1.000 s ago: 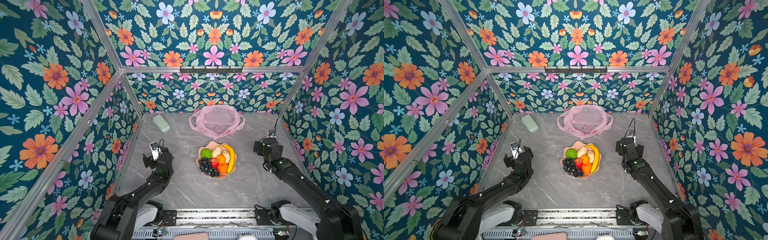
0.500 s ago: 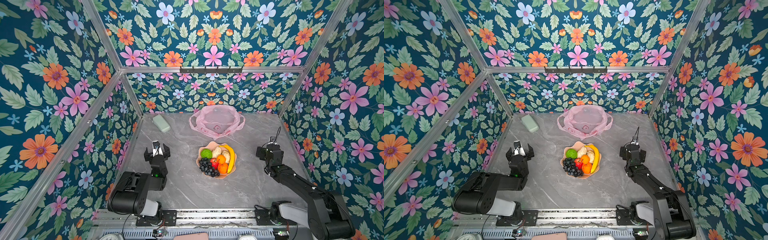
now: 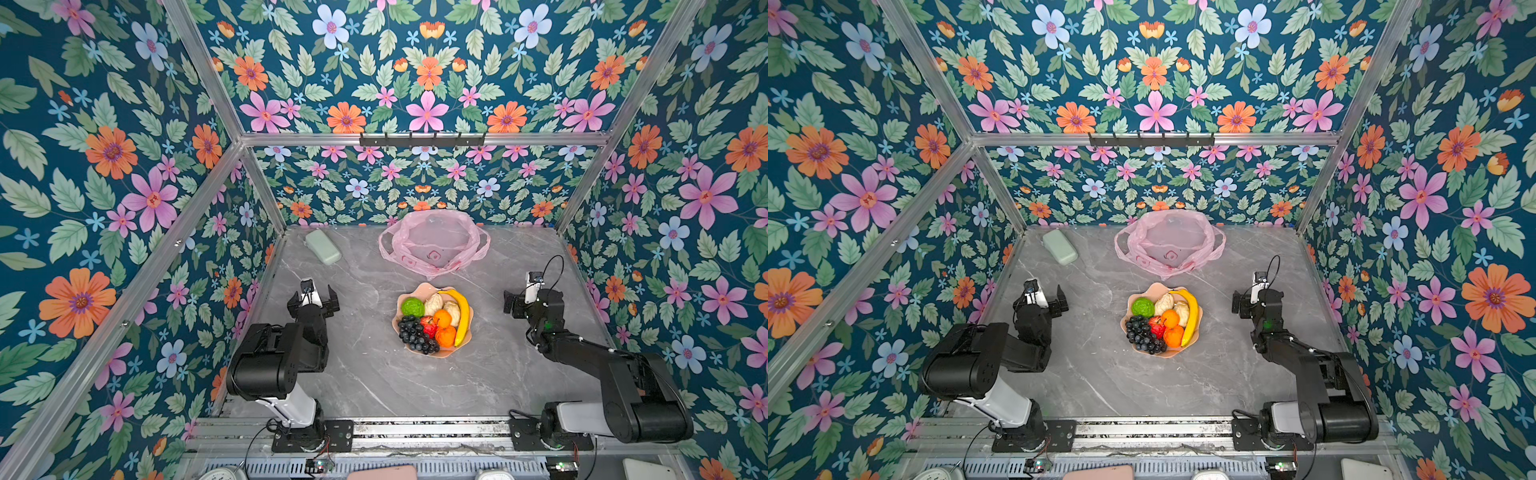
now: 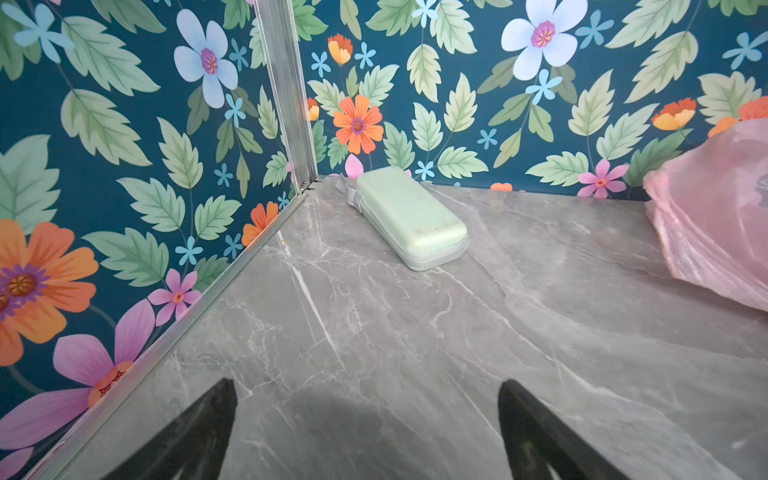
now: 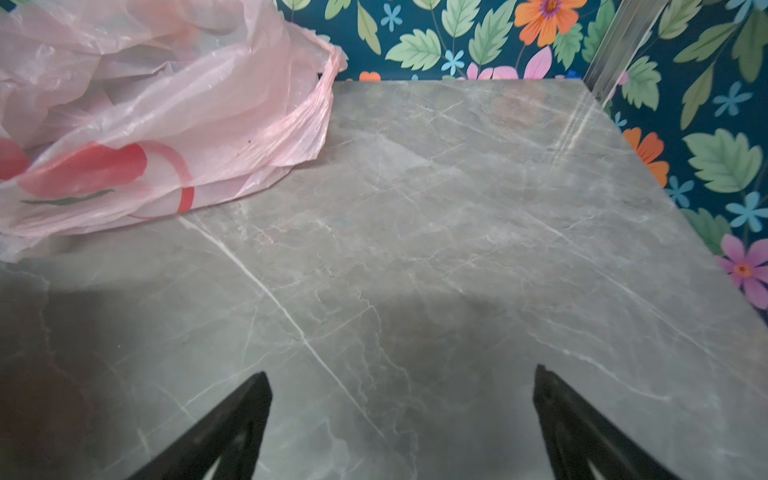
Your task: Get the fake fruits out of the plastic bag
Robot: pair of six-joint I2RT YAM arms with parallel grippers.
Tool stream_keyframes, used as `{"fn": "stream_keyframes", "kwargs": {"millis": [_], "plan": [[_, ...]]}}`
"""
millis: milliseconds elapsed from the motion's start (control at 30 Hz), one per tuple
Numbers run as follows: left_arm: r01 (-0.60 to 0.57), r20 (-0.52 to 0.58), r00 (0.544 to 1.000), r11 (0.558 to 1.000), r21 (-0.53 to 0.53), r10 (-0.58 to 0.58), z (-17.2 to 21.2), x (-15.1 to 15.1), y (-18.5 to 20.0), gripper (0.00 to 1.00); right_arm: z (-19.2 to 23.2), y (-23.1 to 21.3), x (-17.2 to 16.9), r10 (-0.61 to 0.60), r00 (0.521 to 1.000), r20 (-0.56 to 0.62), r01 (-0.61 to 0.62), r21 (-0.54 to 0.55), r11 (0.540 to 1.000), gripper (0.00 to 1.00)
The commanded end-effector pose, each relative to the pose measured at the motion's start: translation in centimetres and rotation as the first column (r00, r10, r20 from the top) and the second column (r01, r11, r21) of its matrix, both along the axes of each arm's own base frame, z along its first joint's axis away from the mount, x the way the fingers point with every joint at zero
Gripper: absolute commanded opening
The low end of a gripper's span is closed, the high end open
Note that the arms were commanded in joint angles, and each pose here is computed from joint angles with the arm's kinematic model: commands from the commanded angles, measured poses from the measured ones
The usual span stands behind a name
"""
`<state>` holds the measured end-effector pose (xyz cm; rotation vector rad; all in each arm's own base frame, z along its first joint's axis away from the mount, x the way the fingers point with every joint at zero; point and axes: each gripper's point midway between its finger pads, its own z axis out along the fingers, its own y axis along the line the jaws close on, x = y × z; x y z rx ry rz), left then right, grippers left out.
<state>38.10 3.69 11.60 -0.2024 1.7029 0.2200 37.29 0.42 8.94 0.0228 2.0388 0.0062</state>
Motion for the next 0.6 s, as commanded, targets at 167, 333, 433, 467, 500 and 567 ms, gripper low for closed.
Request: {"fn": "stream_keyframes", "kwargs": {"millis": [167, 333, 433, 467, 500, 567], "plan": [[0.010, 0.005, 1.000, 1.000, -0.013, -0.010, 0.0, 0.1, -0.2, 1.00, 1.1, -2.5, 0.4, -0.117, 0.986, 0.117, 0.109, 0.070, 0.992, 0.99], [0.009, 0.006, 1.000, 1.000, -0.014, -0.009, 0.0, 0.1, -0.2, 1.00, 0.8, -2.8, 0.2, -0.130, 0.982, 0.133, 0.122, 0.068, 0.990, 0.99], [0.009, 0.007, 1.000, 1.000, -0.014, -0.009, 0.1, 0.1, -0.2, 1.00, 0.8, -2.8, 0.2, -0.130, 0.983, 0.128, 0.122, 0.069, 0.990, 0.99], [0.010, 0.005, 1.000, 1.000, -0.013, -0.009, 0.0, 0.1, -0.2, 1.00, 0.7, -2.7, 0.1, -0.129, 0.984, 0.126, 0.121, 0.068, 0.990, 0.99], [0.009, 0.006, 1.000, 1.000, -0.014, -0.009, 0.0, 0.1, -0.2, 1.00, 0.8, -2.8, 0.1, -0.129, 0.984, 0.123, 0.122, 0.067, 0.990, 0.99], [0.009, 0.007, 1.000, 1.000, -0.014, -0.009, 0.1, 0.1, -0.2, 1.00, 0.7, -2.8, 0.1, -0.130, 0.984, 0.124, 0.122, 0.067, 0.990, 0.99]]}}
